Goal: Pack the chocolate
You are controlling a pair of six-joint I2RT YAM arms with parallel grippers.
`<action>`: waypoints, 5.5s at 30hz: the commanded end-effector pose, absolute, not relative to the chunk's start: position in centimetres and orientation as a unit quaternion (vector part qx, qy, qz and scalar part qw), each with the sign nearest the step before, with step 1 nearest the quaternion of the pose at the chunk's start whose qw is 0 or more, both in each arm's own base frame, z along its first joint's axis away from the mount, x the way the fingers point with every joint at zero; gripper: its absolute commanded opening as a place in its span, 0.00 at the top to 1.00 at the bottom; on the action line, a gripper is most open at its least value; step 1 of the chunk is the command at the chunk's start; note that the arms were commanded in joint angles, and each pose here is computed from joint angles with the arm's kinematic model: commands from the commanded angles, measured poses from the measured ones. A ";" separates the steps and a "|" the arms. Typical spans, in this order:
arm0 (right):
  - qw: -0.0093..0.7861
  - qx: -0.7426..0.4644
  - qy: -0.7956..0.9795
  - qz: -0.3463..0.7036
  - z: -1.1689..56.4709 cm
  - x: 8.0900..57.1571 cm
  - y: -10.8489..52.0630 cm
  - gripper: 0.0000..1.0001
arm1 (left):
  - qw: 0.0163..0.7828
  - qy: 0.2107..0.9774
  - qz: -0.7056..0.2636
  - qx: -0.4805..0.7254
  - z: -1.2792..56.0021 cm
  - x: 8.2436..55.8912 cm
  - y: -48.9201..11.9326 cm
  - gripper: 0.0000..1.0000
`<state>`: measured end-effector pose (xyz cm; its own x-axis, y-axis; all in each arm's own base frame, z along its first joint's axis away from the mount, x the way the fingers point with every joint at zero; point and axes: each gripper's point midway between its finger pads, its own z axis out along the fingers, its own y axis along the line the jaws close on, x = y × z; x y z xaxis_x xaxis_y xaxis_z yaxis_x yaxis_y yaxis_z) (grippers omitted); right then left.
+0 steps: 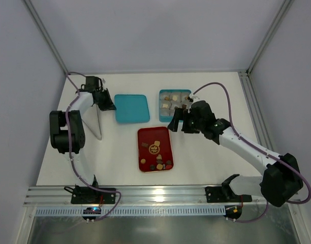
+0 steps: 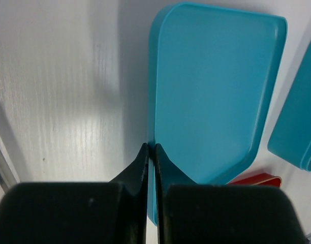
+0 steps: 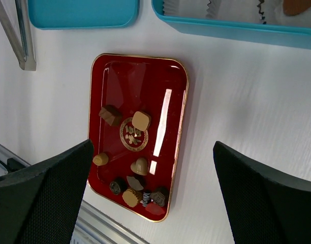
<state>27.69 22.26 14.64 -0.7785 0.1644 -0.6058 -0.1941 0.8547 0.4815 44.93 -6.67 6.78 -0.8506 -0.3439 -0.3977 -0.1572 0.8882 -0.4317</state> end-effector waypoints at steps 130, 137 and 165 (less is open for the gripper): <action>0.225 0.146 0.850 0.453 29.0 34.0 21.8 0.96 | 0.695 0.537 0.053 0.475 28.6 22.4 -36.5 0.23; 0.228 0.144 0.845 0.462 29.7 33.1 21.7 0.96 | 0.708 0.545 0.057 0.445 29.3 25.4 -36.0 0.25; 0.209 0.122 0.836 0.493 30.1 30.5 22.1 0.89 | 0.769 0.482 0.118 0.403 33.1 28.7 -37.5 0.97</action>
